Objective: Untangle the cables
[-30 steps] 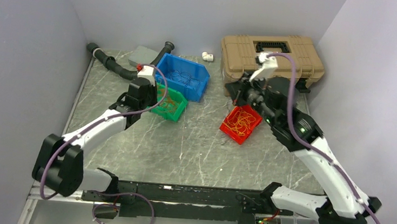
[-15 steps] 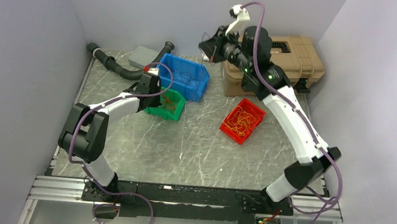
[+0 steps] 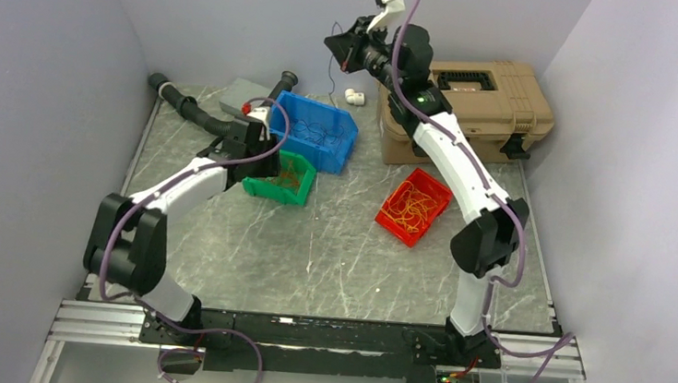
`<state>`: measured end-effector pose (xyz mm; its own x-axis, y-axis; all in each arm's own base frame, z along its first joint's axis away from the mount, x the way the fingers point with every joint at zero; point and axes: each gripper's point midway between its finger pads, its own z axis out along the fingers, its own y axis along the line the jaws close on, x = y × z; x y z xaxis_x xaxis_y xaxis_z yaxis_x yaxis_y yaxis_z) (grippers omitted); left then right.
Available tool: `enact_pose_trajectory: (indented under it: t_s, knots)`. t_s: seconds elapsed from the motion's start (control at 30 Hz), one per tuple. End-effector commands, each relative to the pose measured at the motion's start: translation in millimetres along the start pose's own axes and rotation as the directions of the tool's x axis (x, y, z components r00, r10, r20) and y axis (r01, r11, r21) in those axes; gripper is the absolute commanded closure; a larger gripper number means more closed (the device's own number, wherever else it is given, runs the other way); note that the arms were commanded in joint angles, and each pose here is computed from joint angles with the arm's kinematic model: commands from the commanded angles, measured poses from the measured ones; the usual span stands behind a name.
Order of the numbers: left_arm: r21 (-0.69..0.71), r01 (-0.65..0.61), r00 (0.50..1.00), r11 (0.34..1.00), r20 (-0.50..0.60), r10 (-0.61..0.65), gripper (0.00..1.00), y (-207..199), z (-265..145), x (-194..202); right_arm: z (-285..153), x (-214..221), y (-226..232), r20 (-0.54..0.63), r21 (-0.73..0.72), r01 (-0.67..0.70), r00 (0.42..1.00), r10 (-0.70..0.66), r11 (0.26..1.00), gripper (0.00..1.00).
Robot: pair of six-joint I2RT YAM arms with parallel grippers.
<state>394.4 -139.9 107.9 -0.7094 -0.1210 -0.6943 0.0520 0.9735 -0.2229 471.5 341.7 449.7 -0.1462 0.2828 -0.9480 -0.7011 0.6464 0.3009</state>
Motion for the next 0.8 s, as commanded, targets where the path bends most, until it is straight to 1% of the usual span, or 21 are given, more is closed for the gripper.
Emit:
enact_pose_trajectory:
  t_s: [0.0, 0.1, 0.2, 0.23, 0.4, 0.53, 0.57, 0.6, 0.63, 0.67, 0.7, 0.73, 0.77]
  knots:
    - [0.100, 0.015, 0.994, 0.995, 0.104, -0.026, 0.44, -19, -47, -28, 14, -29, 14, 0.136, -0.104, 0.062, 0.990, -0.048, 0.993, 1.00]
    - [0.119, 0.003, 0.991, 0.993, 0.131, -0.018, 0.39, -19, -73, -29, 25, -2, 11, 0.105, -0.144, 0.018, 0.994, -0.003, 0.989, 1.00]
    - [0.132, 0.004, 0.990, 0.991, 0.141, -0.022, 0.35, -17, -104, -28, 37, 37, -2, 0.049, -0.144, -0.046, 0.997, 0.054, 0.989, 1.00]
    - [0.144, 0.001, 0.989, 0.990, 0.148, -0.023, 0.34, -17, -115, -26, 44, 58, -10, 0.015, -0.133, -0.072, 0.997, 0.074, 0.989, 1.00]
    - [0.168, -0.041, 0.982, 0.985, 0.190, 0.008, 0.29, -12, -162, -18, 72, 146, -49, -0.163, -0.003, -0.180, 0.971, 0.177, 0.984, 1.00]
    - [0.131, -0.099, 0.970, 0.986, 0.235, 0.066, 0.23, -3, -189, -19, 77, 207, -71, -0.220, 0.107, -0.268, 0.933, 0.285, 0.958, 1.00]
    - [0.113, -0.116, 0.965, 0.987, 0.247, 0.085, 0.22, 1, -193, -20, 76, 222, -74, -0.234, 0.130, -0.282, 0.923, 0.306, 0.950, 0.90]
    - [0.102, -0.131, 0.963, 0.986, 0.248, 0.102, 0.20, 3, -194, -18, 76, 230, -73, -0.246, 0.135, -0.285, 0.918, 0.311, 0.949, 0.67]
    - [0.091, -0.145, 0.961, 0.985, 0.248, 0.119, 0.17, 5, -195, -17, 78, 231, -72, -0.253, 0.139, -0.282, 0.917, 0.309, 0.949, 0.50]
    - [0.077, -0.151, 0.960, 0.985, 0.248, 0.128, 0.13, 8, -196, -16, 78, 230, -71, -0.255, 0.148, -0.273, 0.918, 0.303, 0.951, 0.41]
    - [0.068, -0.154, 0.959, 0.986, 0.250, 0.132, 0.06, 10, -197, -16, 77, 226, -70, -0.253, 0.158, -0.260, 0.922, 0.293, 0.953, 0.36]
    - [0.066, -0.161, 0.957, 0.985, 0.254, 0.140, 0.01, 11, -198, -15, 76, 216, -68, -0.240, 0.160, -0.254, 0.928, 0.287, 0.954, 0.33]
    - [0.065, -0.167, 0.955, 0.984, 0.261, 0.145, 0.01, 11, -199, -15, 75, 208, -66, -0.231, 0.159, -0.251, 0.931, 0.283, 0.955, 0.31]
